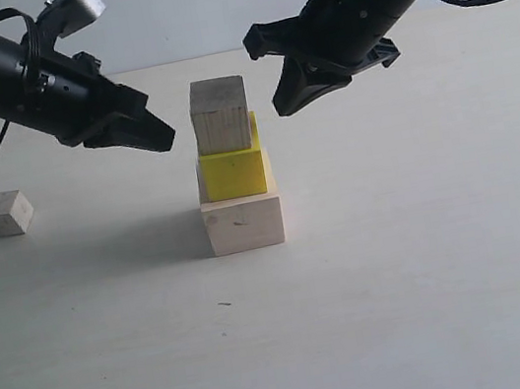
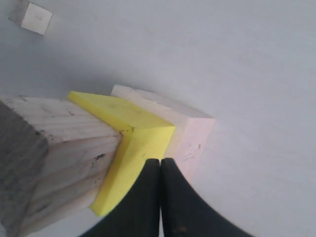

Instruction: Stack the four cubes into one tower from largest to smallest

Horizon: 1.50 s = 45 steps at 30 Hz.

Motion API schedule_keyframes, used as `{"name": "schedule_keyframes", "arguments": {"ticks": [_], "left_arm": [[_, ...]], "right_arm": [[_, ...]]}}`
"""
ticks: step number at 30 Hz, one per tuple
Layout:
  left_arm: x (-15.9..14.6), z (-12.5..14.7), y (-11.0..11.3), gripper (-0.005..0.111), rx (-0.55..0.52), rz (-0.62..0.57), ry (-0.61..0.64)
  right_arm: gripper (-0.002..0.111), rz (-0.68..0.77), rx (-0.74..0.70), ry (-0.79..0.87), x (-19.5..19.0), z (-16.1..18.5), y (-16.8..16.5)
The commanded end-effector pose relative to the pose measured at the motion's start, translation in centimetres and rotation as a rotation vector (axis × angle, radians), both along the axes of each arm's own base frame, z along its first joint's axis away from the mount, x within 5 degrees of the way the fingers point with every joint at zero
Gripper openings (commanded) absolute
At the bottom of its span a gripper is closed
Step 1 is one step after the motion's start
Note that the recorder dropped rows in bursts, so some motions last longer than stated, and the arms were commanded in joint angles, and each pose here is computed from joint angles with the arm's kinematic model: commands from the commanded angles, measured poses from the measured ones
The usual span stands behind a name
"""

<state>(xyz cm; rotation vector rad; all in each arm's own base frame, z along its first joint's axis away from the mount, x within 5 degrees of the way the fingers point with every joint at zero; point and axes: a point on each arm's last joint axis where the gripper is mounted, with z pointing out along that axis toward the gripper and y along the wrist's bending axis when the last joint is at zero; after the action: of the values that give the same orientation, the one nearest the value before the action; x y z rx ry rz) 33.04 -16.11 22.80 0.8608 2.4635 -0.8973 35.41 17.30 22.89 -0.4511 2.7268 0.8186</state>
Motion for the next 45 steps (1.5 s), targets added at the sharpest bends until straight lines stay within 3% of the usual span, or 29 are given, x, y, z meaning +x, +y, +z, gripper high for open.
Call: {"name": "schedule_keyframes", "arguments": {"ticks": [1,7,22,45], "left_arm": [[-0.3,-1.0,0.5,0.0,0.028,0.026,0.002],[-0.6,-2.1,0.7,0.0,0.037,0.044,0.0],[-0.7,-2.0,0.6,0.0,0.017,0.034,0.002],[-0.7,-2.0,0.6,0.0,0.018,0.032,-0.001]], "right_arm": [[0.0,-0.009,-0.01,0.04,0.4,-1.6,0.1],[0.0,-0.016,-0.016,0.075,0.7,-3.1,0.2],[0.0,0.009,0.039,0.079,1.3,-4.8,0.9],[0.0,0.047,0.07,0.039,1.4,-4.6,1.2]]}}
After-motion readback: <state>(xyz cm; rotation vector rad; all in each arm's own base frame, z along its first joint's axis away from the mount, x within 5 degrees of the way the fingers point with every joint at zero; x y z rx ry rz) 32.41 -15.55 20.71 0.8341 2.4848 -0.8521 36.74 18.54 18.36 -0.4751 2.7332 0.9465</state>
